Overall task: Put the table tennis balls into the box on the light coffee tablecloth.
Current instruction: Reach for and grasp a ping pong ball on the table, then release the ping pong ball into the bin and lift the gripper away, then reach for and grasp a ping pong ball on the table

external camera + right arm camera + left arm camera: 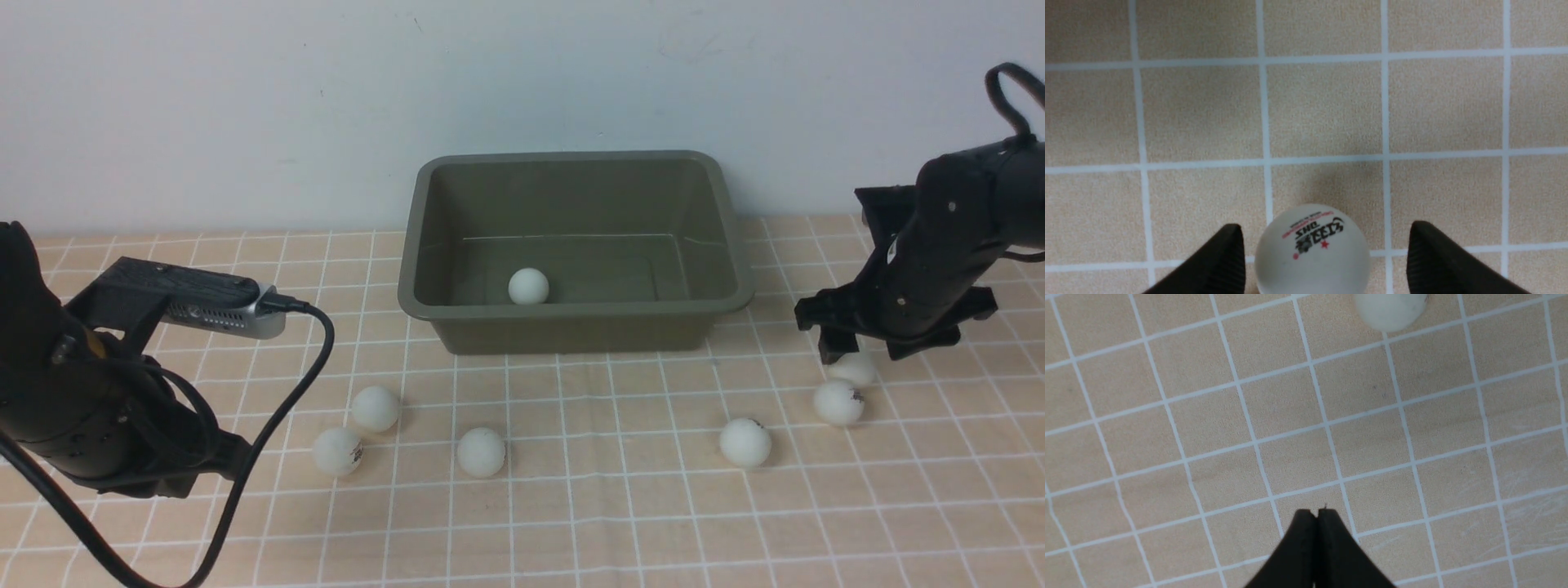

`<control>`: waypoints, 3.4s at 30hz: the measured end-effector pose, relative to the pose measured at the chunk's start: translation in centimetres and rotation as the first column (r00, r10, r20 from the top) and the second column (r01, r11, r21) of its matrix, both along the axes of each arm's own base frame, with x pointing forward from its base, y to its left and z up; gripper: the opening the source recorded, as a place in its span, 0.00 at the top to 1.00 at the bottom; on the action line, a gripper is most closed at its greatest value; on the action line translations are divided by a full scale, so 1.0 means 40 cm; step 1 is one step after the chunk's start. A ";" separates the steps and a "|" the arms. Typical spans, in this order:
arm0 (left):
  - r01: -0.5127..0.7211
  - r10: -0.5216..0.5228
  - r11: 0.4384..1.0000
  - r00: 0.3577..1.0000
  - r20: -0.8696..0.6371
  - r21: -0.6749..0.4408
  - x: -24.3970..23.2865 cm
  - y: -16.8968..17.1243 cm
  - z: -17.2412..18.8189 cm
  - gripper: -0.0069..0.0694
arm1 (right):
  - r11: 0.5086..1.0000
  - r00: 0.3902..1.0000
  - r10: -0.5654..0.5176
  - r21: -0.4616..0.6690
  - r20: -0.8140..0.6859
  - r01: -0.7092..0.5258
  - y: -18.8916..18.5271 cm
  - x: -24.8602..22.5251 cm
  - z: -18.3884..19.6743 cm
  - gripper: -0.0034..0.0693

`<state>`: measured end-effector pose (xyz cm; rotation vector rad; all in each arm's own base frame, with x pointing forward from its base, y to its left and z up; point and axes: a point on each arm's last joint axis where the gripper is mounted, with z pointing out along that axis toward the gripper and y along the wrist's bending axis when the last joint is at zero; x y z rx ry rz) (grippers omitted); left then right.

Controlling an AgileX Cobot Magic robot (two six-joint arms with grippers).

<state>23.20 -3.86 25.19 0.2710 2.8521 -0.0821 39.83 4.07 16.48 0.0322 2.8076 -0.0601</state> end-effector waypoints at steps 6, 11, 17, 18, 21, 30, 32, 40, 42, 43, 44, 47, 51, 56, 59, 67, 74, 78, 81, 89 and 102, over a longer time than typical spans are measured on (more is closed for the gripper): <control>0.000 0.000 1.000 1.000 0.000 0.000 0.000 0.000 0.000 1.00 | 1.000 1.000 0.000 -0.002 -0.026 0.000 0.000 0.003 -0.027 0.42; 0.000 0.000 1.000 1.000 0.000 0.000 0.000 0.000 0.000 1.00 | 1.000 1.000 0.000 -0.002 -0.023 0.000 0.001 0.004 -0.028 0.45; 0.000 0.000 1.000 1.000 0.000 0.000 0.000 0.000 0.000 1.00 | 1.000 1.000 0.009 -0.015 -0.020 -0.009 -0.001 0.004 -0.028 0.45; 0.000 0.000 1.000 1.000 0.000 0.000 0.000 0.000 0.000 1.00 | 1.000 1.000 0.013 -0.022 -0.021 -0.013 -0.003 0.005 -0.027 0.45; 0.000 0.000 1.000 1.000 0.000 0.000 0.000 0.000 0.000 1.00 | 0.999 1.000 0.015 -0.040 -0.024 -0.016 -0.005 0.016 -0.005 0.45; 0.000 0.000 1.000 1.000 0.000 0.000 0.000 0.000 0.000 1.00 | 1.000 0.990 0.025 -0.002 0.138 -0.025 0.026 0.098 0.205 0.45; 0.000 0.000 1.000 1.000 0.000 0.000 0.000 0.000 0.000 1.00 | 0.997 0.979 0.073 0.021 0.192 -0.079 0.058 0.108 0.248 0.45; 0.000 0.000 1.000 1.000 0.000 0.000 0.000 0.000 0.000 1.00 | 0.943 0.920 0.283 0.093 0.271 -0.318 0.251 0.099 0.278 0.45; 0.000 0.000 1.000 1.000 0.000 0.000 0.000 0.000 0.000 1.00 | 0.935 0.916 0.311 0.092 0.256 -0.343 0.277 0.100 0.254 0.45; 0.000 0.000 1.000 1.000 0.000 0.000 0.000 0.000 0.000 1.00 | 0.933 0.916 0.318 0.094 0.243 -0.349 0.286 0.102 0.238 0.45; 0.000 0.000 1.000 1.000 0.000 0.000 0.000 0.000 0.000 1.00 | 0.931 0.917 0.323 0.094 0.233 -0.352 0.293 0.103 0.227 0.45; 0.001 -0.001 1.000 1.000 0.000 0.000 0.000 0.000 0.000 1.00 | 0.930 0.921 0.332 0.095 0.202 -0.356 0.304 0.110 0.188 0.43; 0.001 -0.001 1.000 1.000 0.000 0.000 0.000 0.000 0.000 1.00 | 0.930 0.925 0.332 0.102 0.186 -0.354 0.308 0.114 0.169 0.36; 0.001 -0.001 1.000 1.000 0.000 0.000 0.000 0.000 0.000 1.00 | 0.928 0.920 0.328 0.108 0.216 -0.357 0.314 0.122 0.196 0.31; 0.001 -0.001 1.000 1.000 0.000 0.000 0.000 0.000 0.000 1.00 | 0.926 0.917 0.331 0.109 0.224 -0.361 0.315 0.125 0.233 0.30; 0.001 -0.001 1.000 1.000 -0.001 0.000 0.000 0.000 0.000 1.00 | 0.918 0.906 0.395 -0.095 0.155 -0.384 0.272 0.120 0.343 0.30; 0.001 -0.001 1.000 1.000 -0.004 0.001 -0.001 0.000 0.000 1.00 | 0.939 0.941 0.323 -0.156 0.104 -0.306 0.174 0.086 0.357 0.30; 0.001 -0.001 1.000 1.000 -0.004 0.001 -0.001 0.000 0.000 1.00 | 0.952 0.958 0.283 -0.136 0.038 -0.276 0.115 0.028 0.343 0.30; 0.001 -0.001 1.000 1.000 -0.004 0.001 -0.001 0.000 0.000 1.00 | 0.961 0.967 0.253 -0.109 -0.038 -0.256 0.078 -0.024 0.309 0.30; 0.001 -0.001 1.000 1.000 -0.004 0.001 -0.001 0.000 0.000 1.00 | 0.966 0.961 0.250 -0.042 -0.114 -0.256 0.061 -0.123 0.182 0.30; 0.000 0.000 1.000 1.000 -0.005 -0.002 -0.001 0.000 0.000 1.00 | 0.958 0.959 0.282 -0.039 -0.024 -0.283 0.072 -0.091 0.086 0.30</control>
